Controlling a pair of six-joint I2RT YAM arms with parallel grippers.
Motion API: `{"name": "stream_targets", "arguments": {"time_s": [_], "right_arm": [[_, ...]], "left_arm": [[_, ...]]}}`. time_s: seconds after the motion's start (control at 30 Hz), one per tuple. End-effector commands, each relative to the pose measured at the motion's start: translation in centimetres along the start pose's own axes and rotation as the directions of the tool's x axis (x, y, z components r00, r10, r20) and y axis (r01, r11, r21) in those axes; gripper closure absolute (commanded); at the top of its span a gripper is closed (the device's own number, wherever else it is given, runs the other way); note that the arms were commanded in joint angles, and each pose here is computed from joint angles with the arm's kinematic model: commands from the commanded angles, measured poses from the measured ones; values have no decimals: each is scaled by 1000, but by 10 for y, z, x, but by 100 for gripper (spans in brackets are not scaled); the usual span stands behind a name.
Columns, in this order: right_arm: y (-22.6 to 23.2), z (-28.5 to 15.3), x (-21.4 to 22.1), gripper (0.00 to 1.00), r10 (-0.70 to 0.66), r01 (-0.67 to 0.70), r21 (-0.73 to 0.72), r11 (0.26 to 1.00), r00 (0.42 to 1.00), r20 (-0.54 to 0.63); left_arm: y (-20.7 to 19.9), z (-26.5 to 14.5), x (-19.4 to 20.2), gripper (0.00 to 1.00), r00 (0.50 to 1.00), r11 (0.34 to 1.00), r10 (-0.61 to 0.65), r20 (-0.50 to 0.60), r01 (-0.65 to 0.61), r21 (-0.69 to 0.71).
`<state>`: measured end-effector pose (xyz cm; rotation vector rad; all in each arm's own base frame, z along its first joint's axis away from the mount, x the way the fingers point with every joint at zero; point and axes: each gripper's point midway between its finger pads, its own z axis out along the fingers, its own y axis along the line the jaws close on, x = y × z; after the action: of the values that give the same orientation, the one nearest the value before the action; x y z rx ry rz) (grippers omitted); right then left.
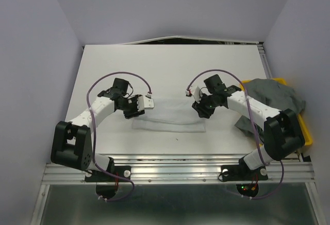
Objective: Fold and stack the skirts
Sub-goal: Fold the skirt
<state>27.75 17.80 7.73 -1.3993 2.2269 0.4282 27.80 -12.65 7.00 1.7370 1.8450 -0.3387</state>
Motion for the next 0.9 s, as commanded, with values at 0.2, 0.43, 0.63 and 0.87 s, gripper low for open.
{"name": "stream_targets", "arguments": {"time_s": [0.2, 0.43, 0.63, 0.87], "right_arm": [[9, 19, 14, 55, -105, 107, 32, 994, 993, -51], [4, 30, 27, 56, -120, 125, 49, 991, 989, -80], [4, 31, 26, 65, -135, 140, 54, 989, 987, -82], [6, 33, 24, 85, -140, 144, 53, 988, 987, -79]], "left_arm": [[4, 14, 8, 48, 997, 998, 67, -46, -66, 19], [0, 24, 12, 48, 994, 995, 92, -65, -89, 45], [-11, 27, 19, 49, 989, 990, 117, -88, -109, 88], [-19, 16, 12, 50, 990, 989, 124, -68, -118, 89]]}}
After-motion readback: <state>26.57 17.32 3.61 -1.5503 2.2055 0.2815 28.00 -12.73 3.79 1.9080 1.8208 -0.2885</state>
